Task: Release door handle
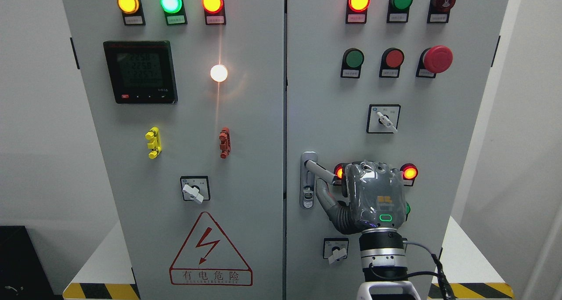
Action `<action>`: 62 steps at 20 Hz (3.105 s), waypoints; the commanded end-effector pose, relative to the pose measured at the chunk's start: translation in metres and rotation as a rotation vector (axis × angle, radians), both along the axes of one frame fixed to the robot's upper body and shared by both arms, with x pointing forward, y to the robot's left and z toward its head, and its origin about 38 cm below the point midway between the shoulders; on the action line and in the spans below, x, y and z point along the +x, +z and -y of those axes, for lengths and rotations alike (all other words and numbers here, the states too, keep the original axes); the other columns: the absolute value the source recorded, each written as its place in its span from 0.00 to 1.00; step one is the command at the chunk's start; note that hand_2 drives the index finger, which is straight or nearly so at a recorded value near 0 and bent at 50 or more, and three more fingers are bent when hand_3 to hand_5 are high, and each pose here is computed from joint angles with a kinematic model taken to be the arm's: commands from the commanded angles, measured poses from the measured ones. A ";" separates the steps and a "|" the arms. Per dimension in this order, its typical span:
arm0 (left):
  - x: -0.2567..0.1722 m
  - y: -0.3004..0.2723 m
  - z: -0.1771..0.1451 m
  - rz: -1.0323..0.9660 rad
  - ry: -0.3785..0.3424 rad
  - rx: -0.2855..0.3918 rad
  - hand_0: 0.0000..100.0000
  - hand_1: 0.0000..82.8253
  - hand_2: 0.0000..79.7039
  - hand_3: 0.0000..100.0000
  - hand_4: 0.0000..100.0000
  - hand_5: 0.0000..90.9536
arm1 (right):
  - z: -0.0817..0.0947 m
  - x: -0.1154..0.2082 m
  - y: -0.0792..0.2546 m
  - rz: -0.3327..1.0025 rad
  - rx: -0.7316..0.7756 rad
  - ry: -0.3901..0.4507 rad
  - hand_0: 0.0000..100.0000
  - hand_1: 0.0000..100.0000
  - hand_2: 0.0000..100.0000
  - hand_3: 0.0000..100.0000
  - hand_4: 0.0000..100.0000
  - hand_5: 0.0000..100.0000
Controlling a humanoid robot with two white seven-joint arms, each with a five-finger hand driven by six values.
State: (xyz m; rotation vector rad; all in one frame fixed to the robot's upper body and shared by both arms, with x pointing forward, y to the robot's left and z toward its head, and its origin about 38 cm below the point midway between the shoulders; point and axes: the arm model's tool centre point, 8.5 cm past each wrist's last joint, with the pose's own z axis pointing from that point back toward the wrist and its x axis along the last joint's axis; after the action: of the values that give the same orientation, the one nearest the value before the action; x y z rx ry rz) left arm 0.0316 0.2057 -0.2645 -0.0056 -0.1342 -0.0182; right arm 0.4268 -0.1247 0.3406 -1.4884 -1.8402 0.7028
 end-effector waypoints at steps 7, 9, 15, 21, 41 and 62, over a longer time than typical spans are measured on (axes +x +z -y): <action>-0.011 0.000 0.000 -0.016 0.002 0.000 0.12 0.67 0.00 0.00 0.00 0.00 | 0.001 0.000 0.003 0.010 0.001 -0.002 0.43 0.38 0.93 1.00 1.00 1.00; -0.011 0.000 0.000 -0.016 0.002 0.000 0.12 0.67 0.00 0.00 0.00 0.00 | 0.001 0.000 0.004 0.012 0.001 -0.002 0.43 0.38 0.92 1.00 1.00 1.00; -0.011 0.000 0.000 -0.016 0.002 0.000 0.12 0.67 0.00 0.00 0.00 0.00 | 0.002 0.000 0.004 0.012 0.003 -0.005 0.43 0.37 0.92 1.00 1.00 1.00; -0.011 0.000 0.000 -0.016 0.002 0.000 0.12 0.67 0.00 0.00 0.00 0.00 | 0.003 -0.001 0.003 0.013 0.002 -0.004 0.44 0.37 0.92 1.00 1.00 1.00; -0.011 0.000 0.000 -0.016 0.002 0.000 0.12 0.67 0.00 0.00 0.00 0.00 | 0.046 -0.057 -0.039 0.065 -0.044 0.018 0.49 0.33 0.81 1.00 0.96 0.96; -0.011 0.000 0.000 -0.016 0.002 0.000 0.12 0.67 0.00 0.00 0.00 0.00 | 0.121 -0.095 -0.049 0.118 -0.085 0.217 0.53 0.23 0.19 0.23 0.19 0.00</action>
State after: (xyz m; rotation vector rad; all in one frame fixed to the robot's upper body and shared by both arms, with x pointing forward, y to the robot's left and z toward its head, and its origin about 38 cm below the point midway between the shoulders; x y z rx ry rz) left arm 0.0316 0.2058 -0.2645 -0.0055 -0.1343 -0.0181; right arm 0.3436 -0.1991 0.2831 -1.3513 -2.1407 0.9081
